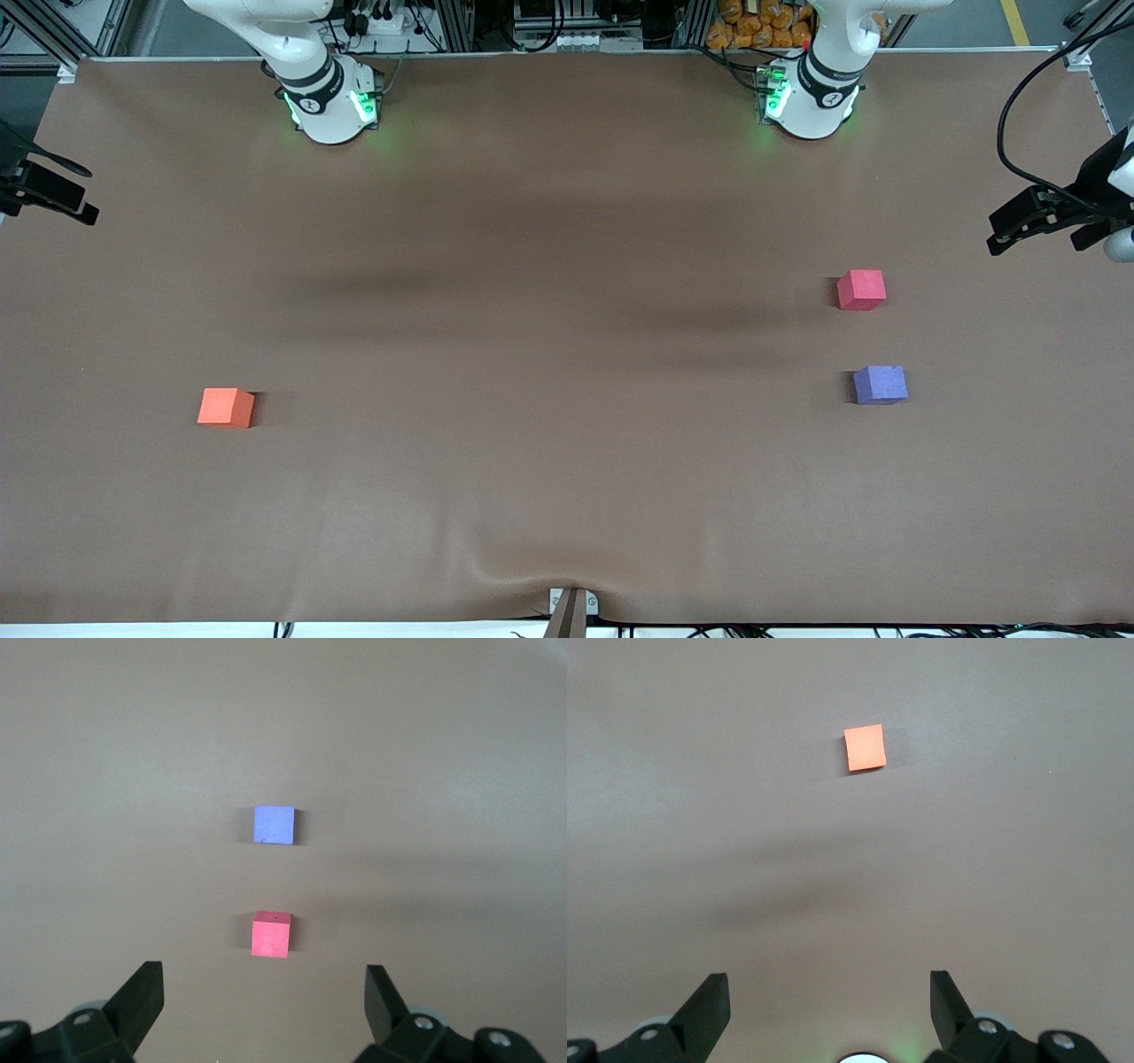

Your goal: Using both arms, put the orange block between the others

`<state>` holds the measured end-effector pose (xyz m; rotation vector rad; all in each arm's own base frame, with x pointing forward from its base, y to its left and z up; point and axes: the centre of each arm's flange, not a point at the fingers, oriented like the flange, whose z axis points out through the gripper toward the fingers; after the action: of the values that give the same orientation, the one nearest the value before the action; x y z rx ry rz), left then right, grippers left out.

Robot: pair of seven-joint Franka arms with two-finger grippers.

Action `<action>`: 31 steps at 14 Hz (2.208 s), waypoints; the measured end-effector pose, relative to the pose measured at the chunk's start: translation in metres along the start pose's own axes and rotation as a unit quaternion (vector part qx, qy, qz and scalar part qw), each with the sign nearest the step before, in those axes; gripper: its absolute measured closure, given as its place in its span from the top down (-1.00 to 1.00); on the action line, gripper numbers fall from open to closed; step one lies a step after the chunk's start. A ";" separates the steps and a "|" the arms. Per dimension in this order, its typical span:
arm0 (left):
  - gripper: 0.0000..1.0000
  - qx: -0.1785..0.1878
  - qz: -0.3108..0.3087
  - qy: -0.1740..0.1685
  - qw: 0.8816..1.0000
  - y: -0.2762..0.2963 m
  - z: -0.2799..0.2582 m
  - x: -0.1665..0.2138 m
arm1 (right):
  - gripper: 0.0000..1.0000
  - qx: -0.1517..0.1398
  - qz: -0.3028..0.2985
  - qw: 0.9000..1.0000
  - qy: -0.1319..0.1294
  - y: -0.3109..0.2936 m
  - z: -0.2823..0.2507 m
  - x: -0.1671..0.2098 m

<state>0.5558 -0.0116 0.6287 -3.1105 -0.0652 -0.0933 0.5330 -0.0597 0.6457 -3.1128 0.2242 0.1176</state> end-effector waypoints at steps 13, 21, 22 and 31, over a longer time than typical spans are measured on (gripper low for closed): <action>1.00 0.001 0.000 -0.015 1.000 0.000 0.006 -0.001 | 1.00 0.000 0.006 1.000 -0.001 0.006 0.000 0.000; 1.00 0.001 0.010 -0.016 1.000 -0.003 0.007 -0.001 | 1.00 0.001 0.009 1.000 -0.007 0.010 0.001 -0.001; 1.00 0.001 0.014 -0.017 1.000 -0.003 0.008 0.000 | 1.00 0.001 0.011 1.000 -0.007 0.012 0.001 -0.001; 1.00 0.002 0.028 -0.025 0.999 -0.010 0.018 0.005 | 1.00 0.000 0.020 0.999 -0.027 0.021 0.037 0.026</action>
<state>0.5611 -0.0014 0.6113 -3.1082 0.0212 -0.0134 0.5533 -0.0831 0.6063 -3.1017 0.2851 0.2014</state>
